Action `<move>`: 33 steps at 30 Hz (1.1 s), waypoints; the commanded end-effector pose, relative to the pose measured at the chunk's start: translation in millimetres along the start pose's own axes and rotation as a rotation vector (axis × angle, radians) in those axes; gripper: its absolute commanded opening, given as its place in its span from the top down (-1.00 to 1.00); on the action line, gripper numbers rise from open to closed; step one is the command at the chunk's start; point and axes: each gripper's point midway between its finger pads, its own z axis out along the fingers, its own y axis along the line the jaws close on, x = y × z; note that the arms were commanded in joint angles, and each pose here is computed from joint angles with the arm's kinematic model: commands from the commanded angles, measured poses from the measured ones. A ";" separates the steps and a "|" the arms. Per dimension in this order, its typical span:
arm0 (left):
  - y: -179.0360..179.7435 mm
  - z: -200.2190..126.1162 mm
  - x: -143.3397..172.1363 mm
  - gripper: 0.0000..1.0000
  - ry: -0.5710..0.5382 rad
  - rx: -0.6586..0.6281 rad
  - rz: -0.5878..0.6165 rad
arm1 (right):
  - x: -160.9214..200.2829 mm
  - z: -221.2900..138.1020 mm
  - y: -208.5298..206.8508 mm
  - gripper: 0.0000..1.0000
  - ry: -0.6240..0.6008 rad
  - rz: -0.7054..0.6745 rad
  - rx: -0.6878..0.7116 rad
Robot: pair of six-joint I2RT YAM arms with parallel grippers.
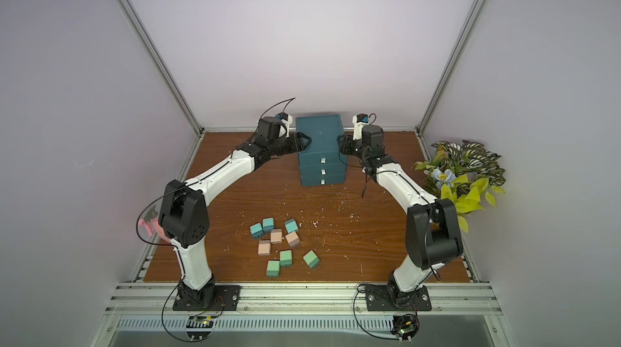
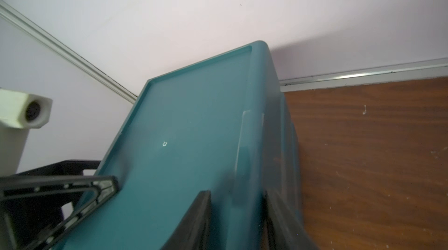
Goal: Place the plugs into the drawer by color
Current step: Move the storage box to the center of the board.
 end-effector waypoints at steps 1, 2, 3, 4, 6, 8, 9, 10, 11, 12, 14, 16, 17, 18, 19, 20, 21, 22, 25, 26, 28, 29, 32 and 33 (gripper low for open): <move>-49.6 9.4 -2.2 -0.39 0.017 0.172 0.047 | 9.9 31.0 63.4 0.18 0.069 -0.029 -0.236; -47.8 11.8 -4.5 -0.39 0.013 0.168 0.045 | 7.1 40.7 64.2 0.19 0.074 -0.029 -0.241; -46.9 12.3 -6.9 -0.39 0.007 0.165 0.042 | 3.2 46.9 65.7 0.19 0.074 -0.032 -0.247; -44.5 12.6 -8.8 -0.39 0.002 0.160 0.040 | 2.6 55.1 64.6 0.20 0.084 -0.033 -0.242; -38.2 11.2 -12.0 -0.39 -0.007 0.144 0.035 | -3.8 62.0 63.5 0.20 0.088 -0.052 -0.226; -30.0 8.1 -15.0 -0.40 -0.014 0.127 0.029 | -19.0 58.7 58.4 0.20 0.064 -0.077 -0.192; -26.1 5.8 -17.0 -0.40 -0.019 0.118 0.027 | -28.0 54.5 55.2 0.19 0.046 -0.086 -0.179; -21.7 3.4 -18.6 -0.41 -0.024 0.109 0.026 | -38.6 48.3 51.7 0.19 0.023 -0.096 -0.160; -17.6 0.5 -20.7 -0.42 -0.031 0.099 0.028 | -51.6 41.0 46.9 0.18 -0.004 -0.104 -0.139; -14.4 -1.7 -22.0 -0.42 -0.035 0.092 0.029 | -61.8 34.0 44.6 0.18 -0.027 -0.110 -0.124; -7.9 -6.1 -24.9 -0.42 -0.045 0.075 0.030 | -81.2 17.1 39.1 0.17 -0.079 -0.126 -0.077; -4.7 -9.0 -27.0 -0.44 -0.052 0.063 0.036 | -92.0 -1.4 39.4 0.16 -0.126 -0.135 -0.048; -3.8 -10.1 -27.6 -0.46 -0.054 0.056 0.041 | -95.4 -11.9 40.3 0.14 -0.156 -0.132 -0.041; -3.1 -11.0 -28.1 -0.47 -0.057 0.053 0.044 | -98.7 -21.8 41.8 0.12 -0.189 -0.122 -0.041; -3.5 -11.4 -28.6 -0.47 -0.061 0.051 0.046 | -97.8 -31.6 42.0 0.10 -0.222 -0.106 -0.045; -2.6 -11.7 -29.6 -0.48 -0.064 0.049 0.046 | -97.9 -41.9 42.5 0.09 -0.258 -0.089 -0.050; -2.3 -11.0 -29.2 -0.48 -0.063 0.049 0.044 | -96.6 -49.9 42.0 0.09 -0.283 -0.073 -0.053; -2.8 -11.0 -29.3 -0.48 -0.064 0.050 0.044 | -94.3 -58.3 42.0 0.09 -0.309 -0.052 -0.060; -2.1 -11.7 -27.8 -0.49 -0.058 0.048 0.045 | -73.9 -74.5 48.6 0.10 -0.339 0.009 -0.109; -1.7 -12.3 -27.4 -0.50 -0.058 0.044 0.046 | -63.0 -78.7 52.1 0.10 -0.346 0.033 -0.131; 0.0 -12.8 -27.7 -0.50 -0.060 0.035 0.050 | -40.9 -83.6 56.0 0.10 -0.355 0.093 -0.178; 1.0 -12.7 -27.7 -0.51 -0.060 0.033 0.052 | -31.6 -85.8 57.5 0.10 -0.361 0.125 -0.201; 1.3 -11.7 -30.1 -0.51 -0.066 0.034 0.052 | -5.8 -87.7 58.3 0.11 -0.368 0.227 -0.263; 1.1 -10.7 -30.7 -0.50 -0.067 0.036 0.050 | 0.3 -87.5 59.7 0.11 -0.368 0.258 -0.288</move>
